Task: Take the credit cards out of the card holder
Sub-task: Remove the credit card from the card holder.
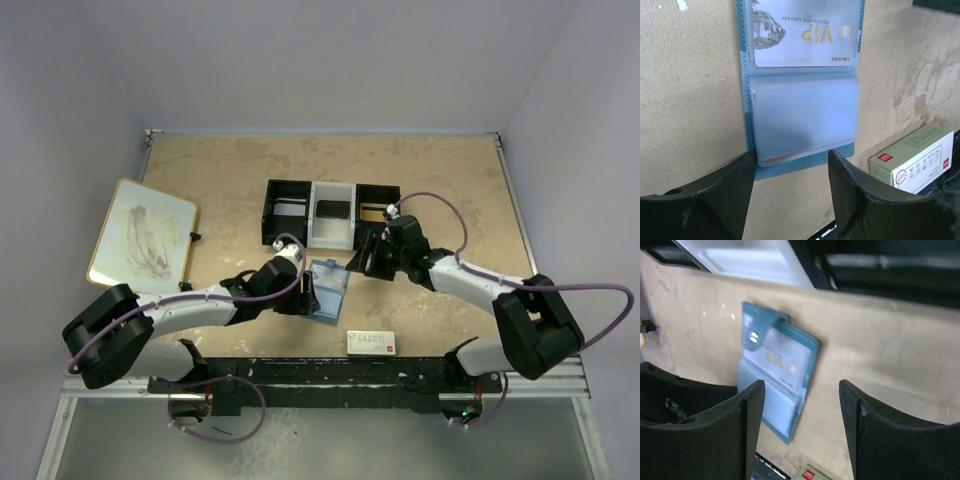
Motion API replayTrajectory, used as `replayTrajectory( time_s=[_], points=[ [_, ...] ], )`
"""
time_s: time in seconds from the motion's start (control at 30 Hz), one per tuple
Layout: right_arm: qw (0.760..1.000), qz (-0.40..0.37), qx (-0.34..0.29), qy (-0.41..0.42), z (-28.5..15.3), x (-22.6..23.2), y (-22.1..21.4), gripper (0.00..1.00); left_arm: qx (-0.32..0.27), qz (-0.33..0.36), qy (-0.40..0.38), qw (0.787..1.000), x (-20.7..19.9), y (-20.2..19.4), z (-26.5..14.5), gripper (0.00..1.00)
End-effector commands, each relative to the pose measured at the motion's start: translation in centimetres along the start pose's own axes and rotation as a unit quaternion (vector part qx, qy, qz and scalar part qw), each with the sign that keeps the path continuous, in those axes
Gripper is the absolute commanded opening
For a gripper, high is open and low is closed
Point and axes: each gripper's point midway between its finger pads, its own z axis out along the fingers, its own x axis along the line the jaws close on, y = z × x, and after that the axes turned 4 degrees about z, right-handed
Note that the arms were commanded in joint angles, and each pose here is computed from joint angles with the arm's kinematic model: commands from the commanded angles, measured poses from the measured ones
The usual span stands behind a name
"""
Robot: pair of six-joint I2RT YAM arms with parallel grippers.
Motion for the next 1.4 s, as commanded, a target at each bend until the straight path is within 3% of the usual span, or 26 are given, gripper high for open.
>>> replayTrajectory(
  time_s=[0.0, 0.23, 0.43, 0.6, 0.77, 0.93, 1.13, 1.2, 1.37],
  points=[
    [0.999, 0.053, 0.0, 0.006, 0.1, -0.8, -1.6, 0.64, -0.033, -0.04, -0.053, 0.997, -2.5, 1.0, -0.2, 0.56],
    [0.996, 0.023, 0.054, 0.063, 2.9, 1.3, -2.4, 0.61, -0.014, -0.035, -0.078, 0.996, -4.3, -0.1, 0.5, 0.57],
    [0.989, -0.062, 0.094, 0.093, 5.1, 4.9, -3.5, 0.6, -0.015, -0.03, -0.109, 0.993, -6.1, -0.2, 0.2, 0.57],
    [0.985, -0.12, 0.105, 0.064, 6.1, 5.7, -4.3, 0.61, -0.006, -0.01, -0.138, 0.99, -8.4, -0.3, 0.1, 0.57],
    [0.995, -0.095, 0.034, -0.028, 4.0, 4.1, -1.2, 0.63, -0.066, -0.007, -0.082, 0.994, -6.9, 2.1, -2.3, 0.57],
    [0.997, -0.078, 0.01, 0.021, 2.6, 6.5, -0.4, 0.59, -0.142, 0.005, -0.004, 0.99, -3.6, 5.1, -6.5, 0.55],
    [0.992, 0.001, 0.02, 0.127, 2.5, 9.4, -2.6, 0.46, -0.143, 0.016, 0.096, 0.985, 0.9, 6.0, -7.2, 0.54],
    [0.992, 0.015, 0.029, 0.121, 2.9, 8.9, -3.3, 0.42, -0.136, 0.008, 0.111, 0.984, 1.5, 6.5, -6.6, 0.53],
    [0.994, 0.028, 0.051, 0.095, 3.7, 6.9, -5.6, 0.41, -0.138, -0.003, 0.105, 0.985, 1.3, 7.8, -5.6, 0.53]
  ],
)
